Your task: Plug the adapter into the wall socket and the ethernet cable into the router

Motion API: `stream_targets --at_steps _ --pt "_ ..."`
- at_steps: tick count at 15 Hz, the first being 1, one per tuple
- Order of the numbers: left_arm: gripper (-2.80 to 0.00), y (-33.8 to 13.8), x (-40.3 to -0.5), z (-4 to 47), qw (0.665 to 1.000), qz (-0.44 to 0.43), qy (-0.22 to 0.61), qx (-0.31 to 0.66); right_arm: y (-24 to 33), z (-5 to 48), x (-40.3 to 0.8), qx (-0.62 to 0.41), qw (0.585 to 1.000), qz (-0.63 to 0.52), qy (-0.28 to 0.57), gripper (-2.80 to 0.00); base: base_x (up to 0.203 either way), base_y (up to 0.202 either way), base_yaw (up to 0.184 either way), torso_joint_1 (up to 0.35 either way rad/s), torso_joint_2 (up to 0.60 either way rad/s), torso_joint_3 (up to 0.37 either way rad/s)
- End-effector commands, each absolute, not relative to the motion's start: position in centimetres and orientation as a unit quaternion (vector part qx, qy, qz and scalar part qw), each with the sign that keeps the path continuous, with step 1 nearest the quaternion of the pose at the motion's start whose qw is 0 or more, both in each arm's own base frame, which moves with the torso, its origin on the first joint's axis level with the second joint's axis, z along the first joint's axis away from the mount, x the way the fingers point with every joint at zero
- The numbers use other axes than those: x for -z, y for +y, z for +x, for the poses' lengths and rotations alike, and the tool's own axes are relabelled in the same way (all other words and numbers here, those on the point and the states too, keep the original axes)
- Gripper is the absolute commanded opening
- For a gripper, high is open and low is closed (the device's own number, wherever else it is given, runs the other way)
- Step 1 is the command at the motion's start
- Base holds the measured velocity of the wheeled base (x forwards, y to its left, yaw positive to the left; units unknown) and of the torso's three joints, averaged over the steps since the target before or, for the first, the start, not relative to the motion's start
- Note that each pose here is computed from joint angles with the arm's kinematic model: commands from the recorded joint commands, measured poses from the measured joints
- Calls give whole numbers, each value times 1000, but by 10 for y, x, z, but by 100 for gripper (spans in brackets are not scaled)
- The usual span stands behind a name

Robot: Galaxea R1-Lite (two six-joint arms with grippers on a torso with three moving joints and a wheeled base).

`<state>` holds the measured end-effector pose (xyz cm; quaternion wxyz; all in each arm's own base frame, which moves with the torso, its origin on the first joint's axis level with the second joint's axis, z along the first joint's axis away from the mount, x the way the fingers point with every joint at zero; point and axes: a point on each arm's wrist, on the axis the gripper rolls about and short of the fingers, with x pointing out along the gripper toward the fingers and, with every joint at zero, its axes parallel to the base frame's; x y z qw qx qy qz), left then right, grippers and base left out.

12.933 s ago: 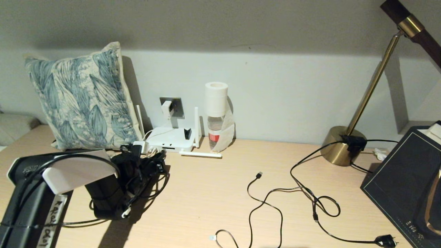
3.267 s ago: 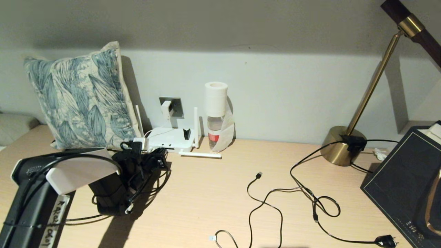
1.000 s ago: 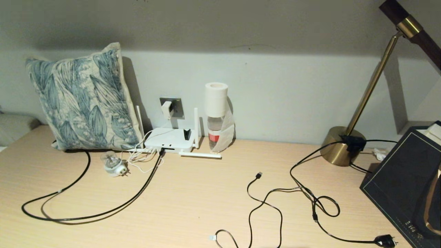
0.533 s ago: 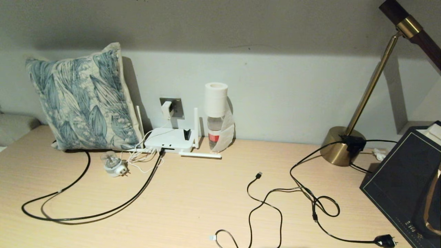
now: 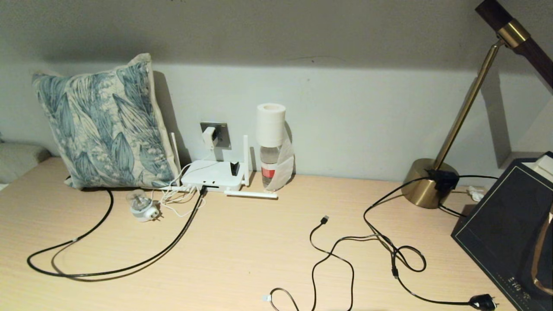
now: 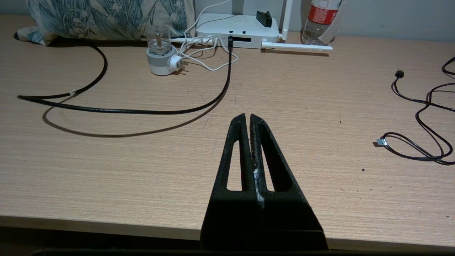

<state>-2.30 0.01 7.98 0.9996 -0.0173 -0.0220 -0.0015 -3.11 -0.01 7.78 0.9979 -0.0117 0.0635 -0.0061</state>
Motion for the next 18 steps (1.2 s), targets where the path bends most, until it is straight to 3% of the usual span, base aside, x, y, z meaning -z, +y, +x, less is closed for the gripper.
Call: stream_targets --at_steps 1,15,18 --pt "-280 0 -76 -22 1000 -18 -14 1 0 -31 -78 6 998 -12 65 -280 0 0 0 0 0 0" --pt "-280 0 -76 -22 1000 -18 -14 1 0 -30 -76 1 996 -48 69 -280 0 0 0 0 0 0" --pt "-280 0 -76 -22 1000 -18 -14 1 0 -26 -77 4 999 -30 30 -280 0 0 0 0 0 0"
